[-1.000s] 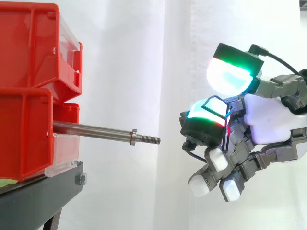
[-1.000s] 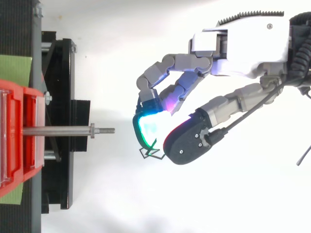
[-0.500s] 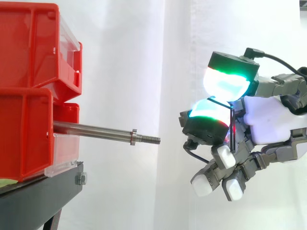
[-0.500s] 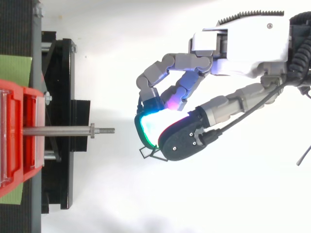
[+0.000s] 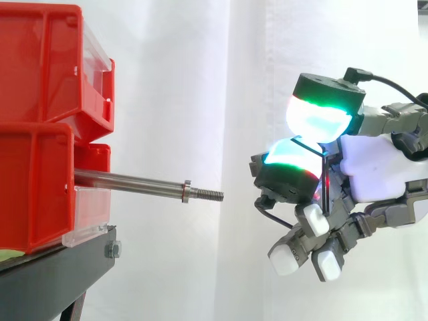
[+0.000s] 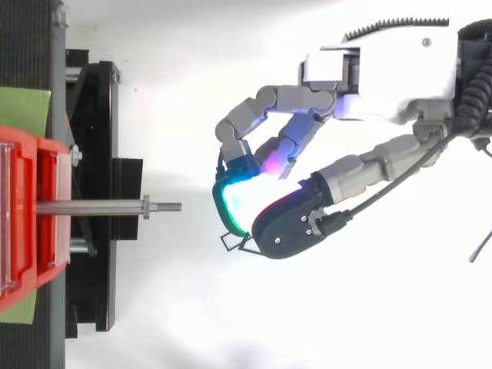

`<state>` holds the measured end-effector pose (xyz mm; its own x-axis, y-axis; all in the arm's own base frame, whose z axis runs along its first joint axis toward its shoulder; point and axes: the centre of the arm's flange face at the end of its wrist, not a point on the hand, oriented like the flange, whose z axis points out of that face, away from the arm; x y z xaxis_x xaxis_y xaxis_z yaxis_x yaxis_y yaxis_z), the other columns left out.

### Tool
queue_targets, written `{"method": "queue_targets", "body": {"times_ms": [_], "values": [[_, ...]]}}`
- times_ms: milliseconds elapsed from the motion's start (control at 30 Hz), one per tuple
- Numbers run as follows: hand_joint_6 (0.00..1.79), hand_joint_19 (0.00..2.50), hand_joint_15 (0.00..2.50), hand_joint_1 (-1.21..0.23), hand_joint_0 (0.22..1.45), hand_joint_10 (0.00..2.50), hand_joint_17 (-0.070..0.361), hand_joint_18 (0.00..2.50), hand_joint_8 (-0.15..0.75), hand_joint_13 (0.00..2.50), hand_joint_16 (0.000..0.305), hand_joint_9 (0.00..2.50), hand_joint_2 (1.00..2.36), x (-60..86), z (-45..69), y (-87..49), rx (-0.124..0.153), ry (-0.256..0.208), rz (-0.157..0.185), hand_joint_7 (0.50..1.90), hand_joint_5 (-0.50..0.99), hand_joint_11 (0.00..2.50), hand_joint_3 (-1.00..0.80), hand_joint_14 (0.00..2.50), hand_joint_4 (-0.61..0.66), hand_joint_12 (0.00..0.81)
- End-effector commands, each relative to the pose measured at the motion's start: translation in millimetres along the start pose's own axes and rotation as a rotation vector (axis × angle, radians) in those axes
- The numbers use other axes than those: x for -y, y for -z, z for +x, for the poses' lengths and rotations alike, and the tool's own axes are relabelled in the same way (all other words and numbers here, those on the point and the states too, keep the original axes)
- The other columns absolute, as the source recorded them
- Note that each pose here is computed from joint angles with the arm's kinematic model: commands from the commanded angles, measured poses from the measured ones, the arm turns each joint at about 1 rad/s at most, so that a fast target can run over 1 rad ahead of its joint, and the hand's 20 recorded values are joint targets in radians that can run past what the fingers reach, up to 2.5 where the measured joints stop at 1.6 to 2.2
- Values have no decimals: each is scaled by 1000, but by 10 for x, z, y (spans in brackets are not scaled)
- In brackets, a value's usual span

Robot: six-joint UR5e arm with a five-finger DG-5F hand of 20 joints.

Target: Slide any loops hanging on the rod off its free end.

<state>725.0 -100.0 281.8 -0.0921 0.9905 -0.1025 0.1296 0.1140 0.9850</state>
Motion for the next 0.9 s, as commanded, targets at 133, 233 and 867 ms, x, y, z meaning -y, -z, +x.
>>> {"method": "queue_targets", "body": {"times_ms": [133, 233, 867], "values": [[709, 406, 44, -716, 569, 11, 108, 814, 245, 719, 48, 1039, 1023, 218, 60, 48, 2, 124, 25, 1332, -83, 341, -83, 2, -164, 301], [698, 410, 49, -720, 576, 12, 102, 793, 238, 696, 45, 1011, 1023, 229, 70, 24, 7, 264, -3, 1373, -89, 339, -118, 1, -177, 287], [735, 405, 144, -699, 590, 25, 103, 799, 274, 751, 46, 1330, 1021, 294, 123, -7, 21, 684, -52, 1245, -130, 1105, -217, 5, -129, 308]]}}
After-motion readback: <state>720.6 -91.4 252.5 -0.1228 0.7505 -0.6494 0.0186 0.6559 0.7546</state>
